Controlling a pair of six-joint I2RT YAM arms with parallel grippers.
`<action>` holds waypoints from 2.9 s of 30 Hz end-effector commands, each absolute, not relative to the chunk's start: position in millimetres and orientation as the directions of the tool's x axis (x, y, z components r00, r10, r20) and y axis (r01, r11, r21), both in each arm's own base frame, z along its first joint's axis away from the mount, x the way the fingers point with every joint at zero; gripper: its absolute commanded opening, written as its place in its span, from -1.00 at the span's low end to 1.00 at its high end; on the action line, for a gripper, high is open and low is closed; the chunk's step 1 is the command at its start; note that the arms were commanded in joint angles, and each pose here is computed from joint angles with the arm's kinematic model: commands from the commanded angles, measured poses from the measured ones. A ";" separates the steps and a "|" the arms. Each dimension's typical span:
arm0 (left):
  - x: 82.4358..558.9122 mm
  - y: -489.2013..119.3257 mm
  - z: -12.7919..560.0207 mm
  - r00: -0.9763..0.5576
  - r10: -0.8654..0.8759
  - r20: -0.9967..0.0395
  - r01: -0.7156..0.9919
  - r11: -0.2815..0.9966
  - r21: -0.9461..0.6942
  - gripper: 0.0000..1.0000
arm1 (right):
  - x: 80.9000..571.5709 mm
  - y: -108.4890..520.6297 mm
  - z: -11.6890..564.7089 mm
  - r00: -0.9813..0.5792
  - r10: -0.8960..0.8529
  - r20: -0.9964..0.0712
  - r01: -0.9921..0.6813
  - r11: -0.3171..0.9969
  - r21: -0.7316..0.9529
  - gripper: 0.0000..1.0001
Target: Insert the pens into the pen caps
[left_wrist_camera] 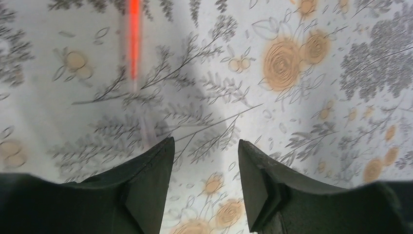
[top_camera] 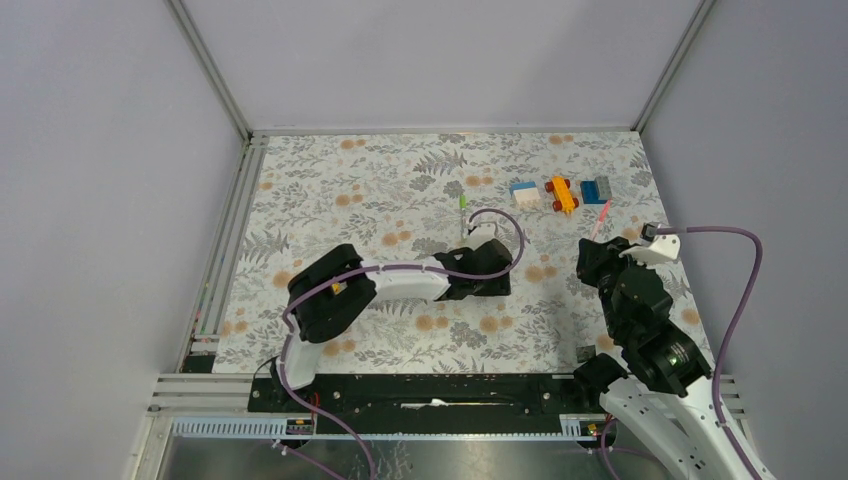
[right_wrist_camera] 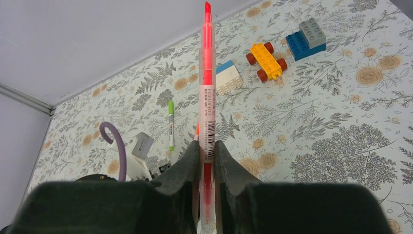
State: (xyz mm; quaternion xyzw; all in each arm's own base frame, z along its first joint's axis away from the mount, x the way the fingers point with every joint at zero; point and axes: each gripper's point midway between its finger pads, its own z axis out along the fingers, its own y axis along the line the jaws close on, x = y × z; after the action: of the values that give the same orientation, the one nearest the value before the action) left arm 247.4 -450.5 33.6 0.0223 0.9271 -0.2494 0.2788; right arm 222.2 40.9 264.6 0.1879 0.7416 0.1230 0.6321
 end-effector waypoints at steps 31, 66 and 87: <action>285.6 -362.9 42.5 -0.809 0.271 -0.521 0.336 0.941 -0.032 0.21 | 220.9 46.8 274.9 -0.128 0.455 -0.882 0.085 0.891 0.447 -1.00; 257.1 -347.1 -2.9 -0.886 0.307 -0.347 0.327 0.945 0.002 -0.67 | 222.1 48.1 270.0 -0.145 0.456 -0.878 0.095 0.890 0.446 -1.00; 264.7 -342.4 58.5 -0.775 0.275 -0.568 0.392 0.915 -0.091 -1.00 | 234.6 79.5 270.1 -0.181 0.445 -0.877 -0.036 0.888 0.458 -1.00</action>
State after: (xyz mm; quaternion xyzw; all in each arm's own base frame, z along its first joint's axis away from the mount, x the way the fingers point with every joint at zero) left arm 257.5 -341.6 21.3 0.1768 0.9536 -0.0708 0.2330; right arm 227.4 73.5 254.4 0.1411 0.7672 0.1717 0.6017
